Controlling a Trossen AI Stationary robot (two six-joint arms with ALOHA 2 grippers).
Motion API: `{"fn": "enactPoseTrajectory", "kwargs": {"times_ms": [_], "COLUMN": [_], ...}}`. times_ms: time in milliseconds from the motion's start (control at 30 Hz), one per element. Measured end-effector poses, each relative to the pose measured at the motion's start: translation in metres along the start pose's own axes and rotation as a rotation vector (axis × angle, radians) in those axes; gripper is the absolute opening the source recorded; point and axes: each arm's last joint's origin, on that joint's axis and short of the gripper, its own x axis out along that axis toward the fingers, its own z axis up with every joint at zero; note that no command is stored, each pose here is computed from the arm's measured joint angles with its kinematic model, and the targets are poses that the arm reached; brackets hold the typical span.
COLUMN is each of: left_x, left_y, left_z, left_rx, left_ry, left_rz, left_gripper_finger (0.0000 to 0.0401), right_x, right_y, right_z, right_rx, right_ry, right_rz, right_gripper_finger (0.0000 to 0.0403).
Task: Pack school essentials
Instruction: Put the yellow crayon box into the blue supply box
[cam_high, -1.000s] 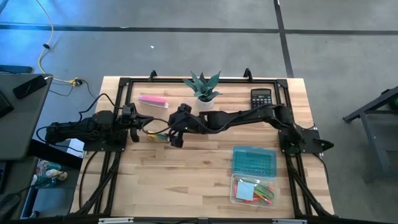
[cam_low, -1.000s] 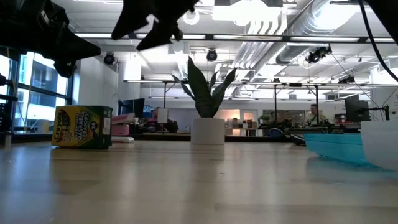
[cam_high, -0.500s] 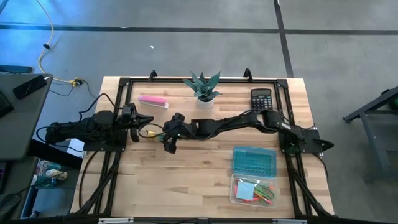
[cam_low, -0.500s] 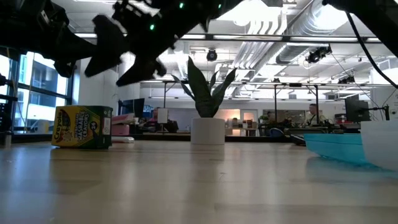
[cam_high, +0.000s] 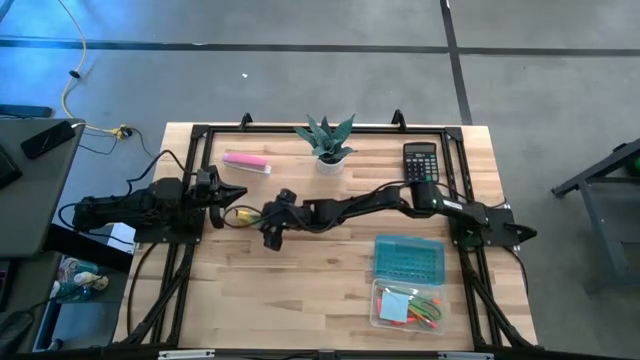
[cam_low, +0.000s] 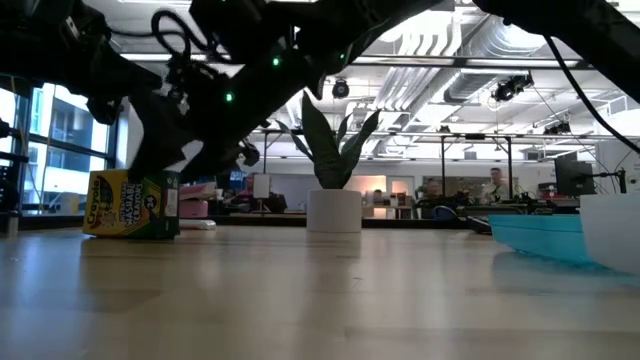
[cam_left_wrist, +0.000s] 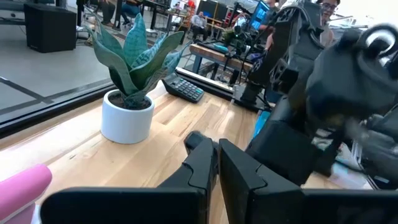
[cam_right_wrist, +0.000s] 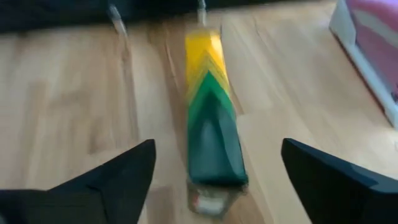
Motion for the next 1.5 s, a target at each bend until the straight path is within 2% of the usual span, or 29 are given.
{"fn": "enactPoseTrajectory", "kwargs": {"times_ms": [500,667,800,1133,1500], "left_x": [0.000,0.000,0.000,0.000,0.000], "left_y": [0.000,0.000,0.000,0.000,0.000], "left_z": [0.000,0.000,0.000,0.000,0.000], "left_rx": [0.000,0.000,0.000,0.000,0.000], "left_ry": [0.000,0.000,0.000,0.000,0.000], "left_rz": [0.000,0.000,0.000,0.000,0.000], "left_gripper_finger": [0.0017,0.0017,0.0017,0.0017,0.0017], "right_x": [0.006,0.006,0.005,0.004,-0.009], "right_y": [-0.004,-0.003,-0.003,-0.001,0.027], "right_z": [-0.008,-0.009,-0.009,-0.009,-0.004], "right_rx": [0.075,0.123,0.138,0.262,0.423], "right_ry": [0.031,0.045,0.047,0.050,0.029], "right_rz": [-0.021,-0.015,-0.010,-0.010,0.046], "right_gripper_finger": [0.0144,0.0096,0.0083,0.0084,0.0084]}}
